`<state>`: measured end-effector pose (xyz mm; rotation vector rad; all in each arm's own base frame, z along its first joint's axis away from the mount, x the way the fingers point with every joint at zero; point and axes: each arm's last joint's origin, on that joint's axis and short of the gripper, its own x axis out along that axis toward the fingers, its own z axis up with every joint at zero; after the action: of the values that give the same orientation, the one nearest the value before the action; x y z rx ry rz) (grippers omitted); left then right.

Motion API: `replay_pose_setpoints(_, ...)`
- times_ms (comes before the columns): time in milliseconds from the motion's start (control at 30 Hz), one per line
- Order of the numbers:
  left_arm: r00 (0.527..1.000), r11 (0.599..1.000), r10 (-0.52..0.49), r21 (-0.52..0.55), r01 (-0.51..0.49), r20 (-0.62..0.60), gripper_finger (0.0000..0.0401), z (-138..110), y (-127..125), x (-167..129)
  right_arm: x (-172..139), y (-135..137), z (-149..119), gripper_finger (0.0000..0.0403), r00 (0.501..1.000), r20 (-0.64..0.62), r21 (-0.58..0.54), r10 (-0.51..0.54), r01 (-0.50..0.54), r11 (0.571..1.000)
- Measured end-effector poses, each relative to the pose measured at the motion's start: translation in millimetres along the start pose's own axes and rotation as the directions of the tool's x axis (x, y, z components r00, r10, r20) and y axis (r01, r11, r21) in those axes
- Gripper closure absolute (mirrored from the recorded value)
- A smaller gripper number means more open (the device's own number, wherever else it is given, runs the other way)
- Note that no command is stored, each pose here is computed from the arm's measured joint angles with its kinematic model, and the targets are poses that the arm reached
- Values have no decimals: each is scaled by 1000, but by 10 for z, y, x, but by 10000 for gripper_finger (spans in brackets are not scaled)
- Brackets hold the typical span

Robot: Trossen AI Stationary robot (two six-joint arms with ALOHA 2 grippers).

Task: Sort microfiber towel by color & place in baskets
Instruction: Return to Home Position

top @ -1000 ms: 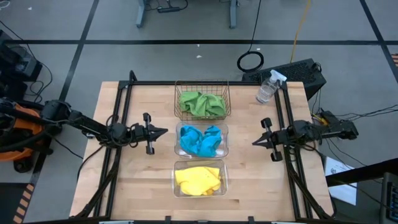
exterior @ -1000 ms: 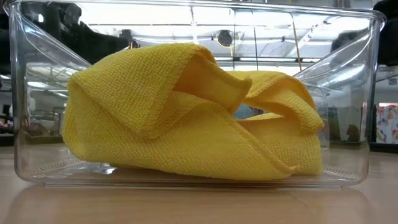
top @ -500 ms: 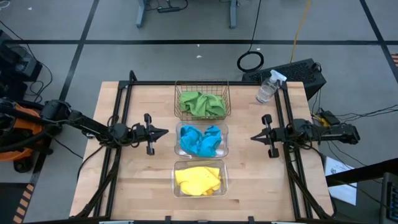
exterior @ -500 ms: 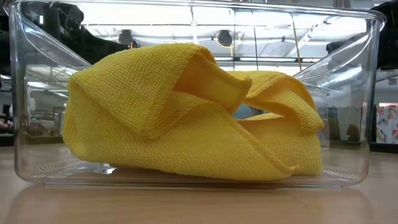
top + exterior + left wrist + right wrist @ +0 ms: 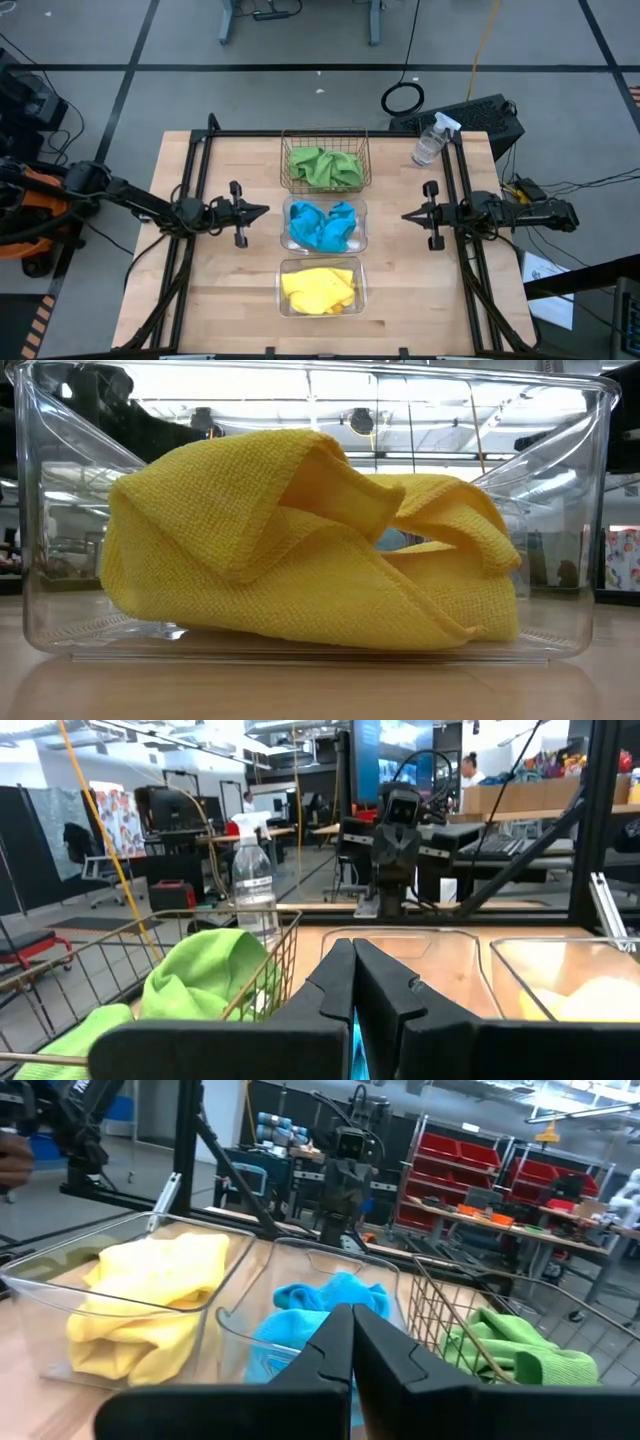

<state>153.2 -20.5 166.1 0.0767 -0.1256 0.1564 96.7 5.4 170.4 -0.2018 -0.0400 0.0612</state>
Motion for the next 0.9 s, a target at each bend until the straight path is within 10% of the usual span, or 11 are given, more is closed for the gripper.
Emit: replay_pose_setpoints(900,990,993,-112,-58,107,-89,400,58,92,-230,0,-5,2,403,1000,0,7,-16,16,1000)
